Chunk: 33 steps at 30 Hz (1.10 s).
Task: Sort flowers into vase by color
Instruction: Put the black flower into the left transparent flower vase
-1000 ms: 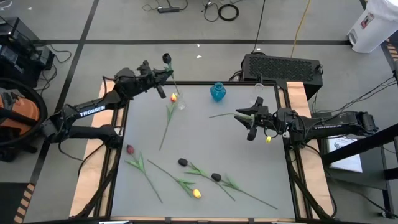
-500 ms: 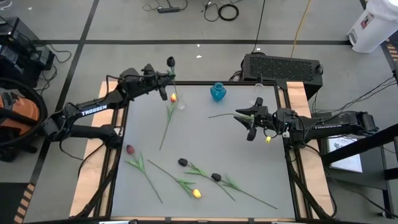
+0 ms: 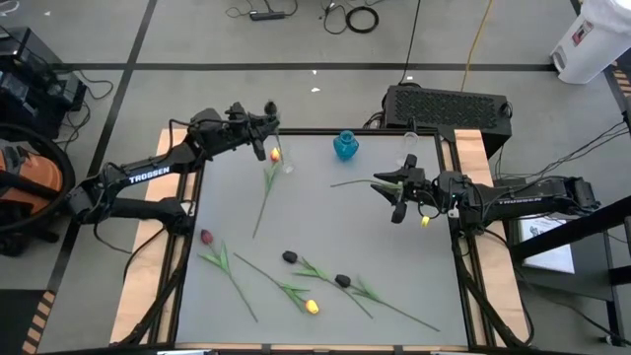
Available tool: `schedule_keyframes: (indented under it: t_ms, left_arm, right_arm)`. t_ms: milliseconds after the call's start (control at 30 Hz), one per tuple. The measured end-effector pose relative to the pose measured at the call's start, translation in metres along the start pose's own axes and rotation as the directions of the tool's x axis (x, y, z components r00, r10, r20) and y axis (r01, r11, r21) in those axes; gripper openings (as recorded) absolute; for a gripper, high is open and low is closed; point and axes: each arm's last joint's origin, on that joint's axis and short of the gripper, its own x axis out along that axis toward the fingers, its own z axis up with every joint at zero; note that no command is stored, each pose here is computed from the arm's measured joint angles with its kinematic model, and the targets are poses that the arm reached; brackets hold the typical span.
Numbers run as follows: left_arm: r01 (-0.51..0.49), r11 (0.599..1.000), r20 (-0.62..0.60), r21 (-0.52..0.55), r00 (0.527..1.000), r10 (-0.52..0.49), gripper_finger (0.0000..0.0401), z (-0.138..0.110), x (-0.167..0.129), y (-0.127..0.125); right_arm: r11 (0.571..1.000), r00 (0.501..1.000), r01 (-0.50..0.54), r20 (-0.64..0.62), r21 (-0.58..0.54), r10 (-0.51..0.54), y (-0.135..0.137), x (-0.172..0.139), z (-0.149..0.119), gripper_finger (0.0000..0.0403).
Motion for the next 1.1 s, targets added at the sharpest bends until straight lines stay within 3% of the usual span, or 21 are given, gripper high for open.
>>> schedule_keyframes:
  t_ms: [200,667,900,1100]
  left_arm:
    - [0.001,1.0,-0.036,-0.007,0.999,-0.002,0.015,-0.003,0.0,0.0]
    - [0.018,1.0,-0.104,-0.015,0.994,-0.019,0.0153,-0.001,-0.016,-0.007]
    - [0.219,0.975,-0.116,-0.027,0.968,-0.221,0.0154,0.008,-0.035,-0.041]
    - [0.403,0.914,-0.197,-0.048,0.893,-0.405,0.0154,0.001,-0.043,-0.079]
  right_arm:
    - [1.0,1.0,0.0,-0.001,0.0,0.0,0.0,0.0,0.0,0.0139]
    - [1.0,0.999,0.006,-0.052,0.014,-0.005,0.0,0.0,-0.005,0.0139]
    - [1.0,0.998,0.007,-0.058,0.012,-0.006,-0.001,0.0,-0.006,0.0139]
    - [1.0,0.998,0.007,-0.058,0.012,-0.006,-0.001,0.0,-0.006,0.0139]
